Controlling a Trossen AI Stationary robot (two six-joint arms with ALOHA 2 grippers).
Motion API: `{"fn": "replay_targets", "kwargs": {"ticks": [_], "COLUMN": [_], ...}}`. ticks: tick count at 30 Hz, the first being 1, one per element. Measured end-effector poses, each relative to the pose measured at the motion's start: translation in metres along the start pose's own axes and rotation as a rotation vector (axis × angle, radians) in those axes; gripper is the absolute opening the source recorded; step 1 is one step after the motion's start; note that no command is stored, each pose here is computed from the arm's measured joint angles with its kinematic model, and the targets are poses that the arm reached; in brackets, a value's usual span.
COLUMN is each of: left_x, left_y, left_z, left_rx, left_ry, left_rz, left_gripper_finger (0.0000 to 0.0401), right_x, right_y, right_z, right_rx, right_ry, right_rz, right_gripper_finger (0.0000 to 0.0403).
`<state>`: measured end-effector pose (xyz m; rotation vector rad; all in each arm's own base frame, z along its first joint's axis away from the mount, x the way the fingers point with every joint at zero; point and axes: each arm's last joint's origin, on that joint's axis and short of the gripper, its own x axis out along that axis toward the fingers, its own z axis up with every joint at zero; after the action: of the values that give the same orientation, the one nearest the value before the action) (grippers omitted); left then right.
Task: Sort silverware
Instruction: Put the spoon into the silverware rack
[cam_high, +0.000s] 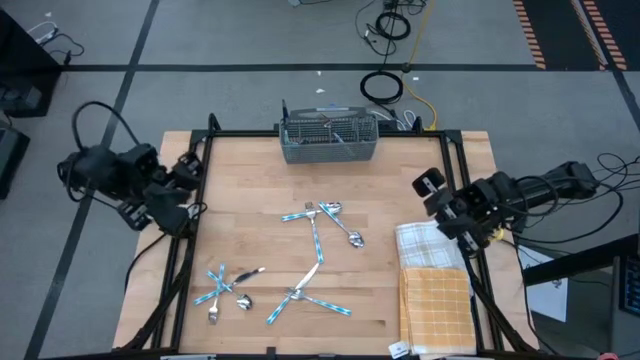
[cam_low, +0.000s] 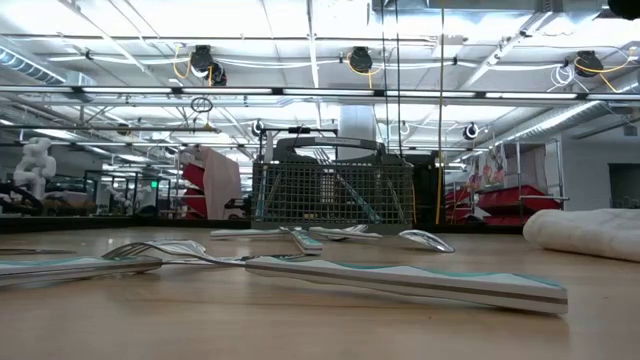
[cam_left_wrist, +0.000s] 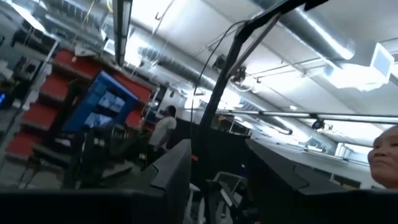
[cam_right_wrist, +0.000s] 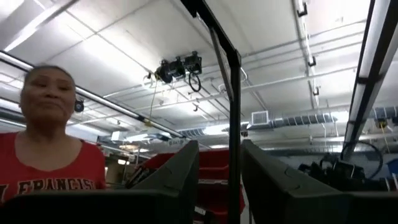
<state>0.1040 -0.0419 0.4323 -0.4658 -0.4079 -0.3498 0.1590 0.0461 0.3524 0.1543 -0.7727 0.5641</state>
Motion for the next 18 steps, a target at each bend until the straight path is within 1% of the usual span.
{"fn": "replay_targets", "kwargs": {"ticks": [4, 6, 8, 10, 11, 13, 16, 18], "left_x": [0.009, 0.013, 0.015, 0.017, 0.017, 0.017, 0.016, 0.014], "left_y": [0.001, 0.001, 0.001, 0.002, 0.003, 0.004, 0.004, 0.005], "left_z": [-0.009, -0.013, -0.016, -0.017, -0.017, -0.012, -0.007, -0.007], "left_rx": [-0.039, -0.038, -0.037, -0.034, -0.033, -0.053, -0.042, -0.017], "left_ry": [0.042, 0.069, 0.088, 0.093, 0.085, 0.042, 0.012, 0.028], "left_rz": [0.002, -0.023, -0.042, -0.042, -0.039, -0.044, -0.063, -0.063], "left_gripper_finger": [0.0152, 0.0152, 0.0152, 0.0152, 0.0152, 0.0152, 0.0152, 0.0152], "right_x": [-0.003, -0.004, -0.005, -0.007, -0.007, -0.003, 0.009, 0.016], "right_y": [0.003, 0.003, 0.004, 0.003, 0.002, 0.002, 0.003, 0.003], "right_z": [0.01, 0.008, 0.005, 0.004, 0.005, 0.013, 0.027, 0.031], "right_rx": [0.009, 0.026, 0.048, 0.072, 0.086, 0.092, 0.061, 0.041], "right_ry": [-0.025, 0.016, 0.089, 0.113, 0.099, 0.068, 0.076, 0.146], "right_rz": [0.01, 0.022, 0.033, 0.004, -0.021, -0.037, 0.015, 0.058], "right_gripper_finger": [0.0105, 0.0105, 0.0105, 0.0105, 0.0105, 0.0105, 0.0105, 0.0105]}}
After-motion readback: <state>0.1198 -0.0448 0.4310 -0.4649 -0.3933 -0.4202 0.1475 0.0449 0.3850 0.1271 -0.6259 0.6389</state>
